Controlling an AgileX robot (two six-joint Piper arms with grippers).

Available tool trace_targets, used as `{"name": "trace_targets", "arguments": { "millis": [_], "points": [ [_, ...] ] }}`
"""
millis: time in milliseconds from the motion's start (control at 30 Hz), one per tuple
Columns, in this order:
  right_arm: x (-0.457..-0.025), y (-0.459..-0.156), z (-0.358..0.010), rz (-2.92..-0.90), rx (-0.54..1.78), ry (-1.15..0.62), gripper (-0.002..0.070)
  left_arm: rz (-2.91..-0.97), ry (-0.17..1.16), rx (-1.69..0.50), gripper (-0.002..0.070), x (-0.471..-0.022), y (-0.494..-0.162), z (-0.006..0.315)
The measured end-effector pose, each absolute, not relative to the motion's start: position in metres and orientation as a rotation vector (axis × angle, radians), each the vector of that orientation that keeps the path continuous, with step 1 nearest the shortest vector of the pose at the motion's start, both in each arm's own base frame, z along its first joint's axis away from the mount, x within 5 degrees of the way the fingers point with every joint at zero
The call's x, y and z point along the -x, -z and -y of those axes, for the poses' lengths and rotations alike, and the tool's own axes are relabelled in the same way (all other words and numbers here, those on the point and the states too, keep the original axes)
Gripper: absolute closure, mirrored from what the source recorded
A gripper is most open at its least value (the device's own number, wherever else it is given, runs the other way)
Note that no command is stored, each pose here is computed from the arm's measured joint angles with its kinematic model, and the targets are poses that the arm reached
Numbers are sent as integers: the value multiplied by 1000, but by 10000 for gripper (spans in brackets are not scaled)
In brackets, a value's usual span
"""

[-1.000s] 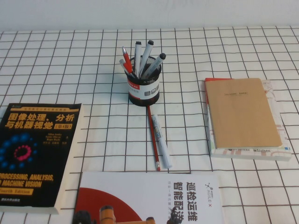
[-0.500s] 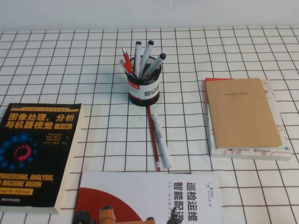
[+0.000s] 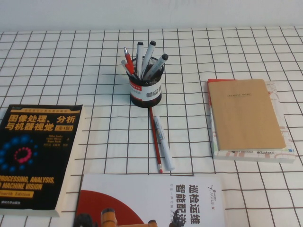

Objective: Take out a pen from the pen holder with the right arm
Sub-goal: 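Take a marker out of the pen holder and lay it on the table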

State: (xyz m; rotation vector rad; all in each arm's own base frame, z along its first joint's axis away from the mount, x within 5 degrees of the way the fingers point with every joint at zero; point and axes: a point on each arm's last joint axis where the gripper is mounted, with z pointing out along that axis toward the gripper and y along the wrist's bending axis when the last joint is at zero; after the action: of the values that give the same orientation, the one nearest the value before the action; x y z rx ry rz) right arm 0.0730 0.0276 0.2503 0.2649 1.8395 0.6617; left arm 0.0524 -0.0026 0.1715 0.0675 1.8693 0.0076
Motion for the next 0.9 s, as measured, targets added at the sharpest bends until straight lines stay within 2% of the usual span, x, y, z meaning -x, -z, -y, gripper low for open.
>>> {"name": "trace_targets", "arguments": {
  "millis": [233,433,667,900],
  "points": [
    [-116,-267,-36,-2154,-151,-591,692,-1869,-8,-68,678,-52,-172,3],
    [-156,-275,-42,-2285,-67,-570,692,-1869,-8,-68,678,-52,-172,3],
    [-198,-282,-68,-2264,55,-580,692,-1869,-8,-68,678,-52,-172,3],
    [-239,-285,-143,-2143,225,-623,690,-1869,-8,-68,678,-52,-172,3]
  ]
}}
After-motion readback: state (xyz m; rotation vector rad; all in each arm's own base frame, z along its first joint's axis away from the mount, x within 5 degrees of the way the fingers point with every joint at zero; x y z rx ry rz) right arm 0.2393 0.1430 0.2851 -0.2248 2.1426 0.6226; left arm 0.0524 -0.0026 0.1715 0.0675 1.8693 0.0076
